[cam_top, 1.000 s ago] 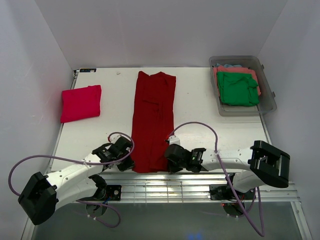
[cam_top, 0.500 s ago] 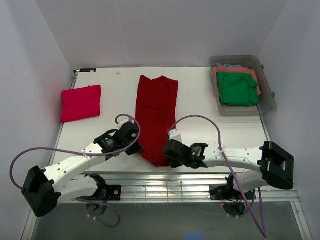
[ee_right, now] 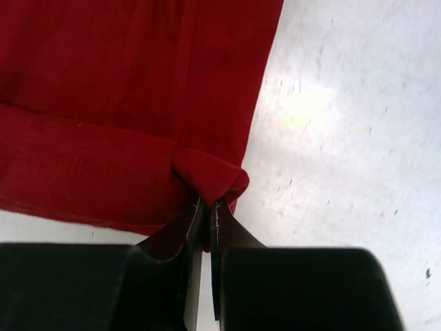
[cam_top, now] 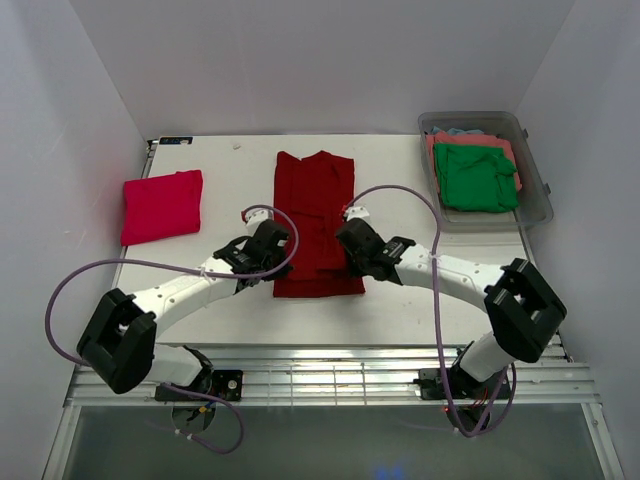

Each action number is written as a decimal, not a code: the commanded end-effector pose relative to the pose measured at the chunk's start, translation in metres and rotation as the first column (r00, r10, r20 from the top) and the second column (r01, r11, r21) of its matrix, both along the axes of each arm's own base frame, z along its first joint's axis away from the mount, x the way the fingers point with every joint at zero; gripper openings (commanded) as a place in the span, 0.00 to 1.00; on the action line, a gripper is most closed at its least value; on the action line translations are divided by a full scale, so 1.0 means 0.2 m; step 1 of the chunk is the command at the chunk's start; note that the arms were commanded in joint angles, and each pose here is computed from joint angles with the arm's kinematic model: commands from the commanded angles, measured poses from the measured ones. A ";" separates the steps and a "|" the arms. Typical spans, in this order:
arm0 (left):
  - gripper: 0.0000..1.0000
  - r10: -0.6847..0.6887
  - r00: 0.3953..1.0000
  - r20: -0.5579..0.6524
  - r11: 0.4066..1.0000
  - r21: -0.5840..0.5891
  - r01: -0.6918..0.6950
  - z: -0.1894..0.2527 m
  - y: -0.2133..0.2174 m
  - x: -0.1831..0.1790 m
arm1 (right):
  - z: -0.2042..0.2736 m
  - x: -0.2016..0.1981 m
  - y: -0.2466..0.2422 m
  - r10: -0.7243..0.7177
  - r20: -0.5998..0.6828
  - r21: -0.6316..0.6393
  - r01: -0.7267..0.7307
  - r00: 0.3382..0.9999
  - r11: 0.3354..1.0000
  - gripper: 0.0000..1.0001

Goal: Fold and stack the t-shirts
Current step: Fold the tshirt

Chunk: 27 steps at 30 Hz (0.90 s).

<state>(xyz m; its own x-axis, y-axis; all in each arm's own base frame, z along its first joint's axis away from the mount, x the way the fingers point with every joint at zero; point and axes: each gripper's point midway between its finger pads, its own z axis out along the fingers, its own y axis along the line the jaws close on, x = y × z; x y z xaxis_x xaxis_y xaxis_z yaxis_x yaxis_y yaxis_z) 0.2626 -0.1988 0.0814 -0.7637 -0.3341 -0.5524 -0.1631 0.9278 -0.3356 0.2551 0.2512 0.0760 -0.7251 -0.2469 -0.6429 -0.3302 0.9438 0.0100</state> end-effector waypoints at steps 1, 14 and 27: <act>0.00 0.032 0.987 0.156 0.999 -0.024 -0.029 0.19 0.01 0.25 | 0.15 0.22 0.09 0.057 0.110 0.009 -0.058 0.992 0.998 0.08; 0.00 -0.004 0.990 0.143 1.000 -0.001 0.004 0.10 -0.02 0.68 | 0.16 0.58 0.21 0.096 0.129 -0.031 -0.093 0.987 0.995 0.08; 0.46 0.160 0.971 0.179 0.977 0.110 -0.182 0.08 0.26 0.89 | 0.16 0.82 0.07 -0.026 0.184 -0.137 0.051 0.983 0.989 0.22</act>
